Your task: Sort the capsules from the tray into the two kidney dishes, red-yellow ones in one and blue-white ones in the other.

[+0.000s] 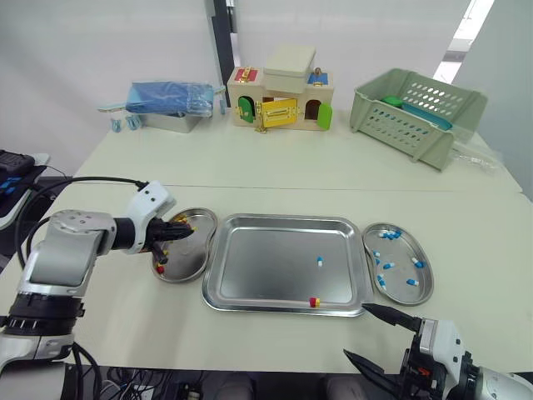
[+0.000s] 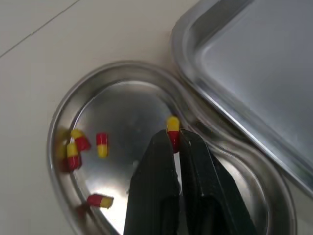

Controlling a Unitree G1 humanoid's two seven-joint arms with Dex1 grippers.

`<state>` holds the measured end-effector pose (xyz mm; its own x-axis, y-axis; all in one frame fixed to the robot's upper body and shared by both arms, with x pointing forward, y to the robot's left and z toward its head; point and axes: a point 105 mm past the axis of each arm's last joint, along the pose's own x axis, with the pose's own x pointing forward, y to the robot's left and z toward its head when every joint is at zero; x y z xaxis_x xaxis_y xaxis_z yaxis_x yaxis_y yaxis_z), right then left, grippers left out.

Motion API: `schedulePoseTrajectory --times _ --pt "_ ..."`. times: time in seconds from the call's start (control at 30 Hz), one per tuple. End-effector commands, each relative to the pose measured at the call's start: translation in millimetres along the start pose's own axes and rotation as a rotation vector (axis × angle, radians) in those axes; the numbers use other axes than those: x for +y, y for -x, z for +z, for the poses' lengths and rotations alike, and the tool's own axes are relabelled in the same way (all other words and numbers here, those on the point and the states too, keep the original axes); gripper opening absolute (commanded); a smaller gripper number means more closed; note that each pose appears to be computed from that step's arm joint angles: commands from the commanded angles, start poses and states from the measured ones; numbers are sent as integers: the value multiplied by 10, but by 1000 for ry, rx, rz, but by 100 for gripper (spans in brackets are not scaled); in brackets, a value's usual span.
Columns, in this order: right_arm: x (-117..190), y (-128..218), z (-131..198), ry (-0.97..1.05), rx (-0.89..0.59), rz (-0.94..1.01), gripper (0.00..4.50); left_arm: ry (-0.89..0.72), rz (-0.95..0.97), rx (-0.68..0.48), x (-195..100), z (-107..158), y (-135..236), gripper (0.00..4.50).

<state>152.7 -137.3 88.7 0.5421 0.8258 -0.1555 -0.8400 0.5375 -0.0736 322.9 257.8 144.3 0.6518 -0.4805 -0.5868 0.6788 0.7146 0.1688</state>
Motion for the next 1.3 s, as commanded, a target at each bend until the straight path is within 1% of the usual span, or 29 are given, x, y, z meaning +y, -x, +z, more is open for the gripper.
schedulePoseTrajectory --times 0.03,0.33,0.43,0.53,0.73,0.8,0.83,1.0,1.07,1.17,1.23,1.3 --pt "-15 -6 45 15 -25 15 450 -12 40 -33 38 77 106 4" --pt "-61 25 0 15 -21 15 450 8 37 -42 27 90 36 4" --pt "-60 31 -1 13 -23 10 450 14 34 -35 35 82 26 78" --pt "-51 52 -12 10 -21 4 450 16 26 -27 32 75 23 169" --pt "-46 66 -12 10 -19 0 450 16 23 -28 34 81 26 370" --pt "-50 68 0 12 -21 -3 450 17 21 -30 30 85 32 430" --pt "-51 70 4 12 -21 -4 450 17 20 -31 28 85 34 445" --pt "-78 108 39 27 -12 -11 450 27 -3 -40 11 81 98 445" --pt "-115 151 83 33 -4 -19 450 35 -15 -52 5 79 180 445" --pt "-230 264 164 23 31 -49 450 42 14 -73 81 39 357 445" --pt "-368 389 209 33 82 -76 450 46 60 -63 175 -64 517 445" --pt "-520 537 253 26 132 -119 450 66 105 -41 260 -224 702 445"
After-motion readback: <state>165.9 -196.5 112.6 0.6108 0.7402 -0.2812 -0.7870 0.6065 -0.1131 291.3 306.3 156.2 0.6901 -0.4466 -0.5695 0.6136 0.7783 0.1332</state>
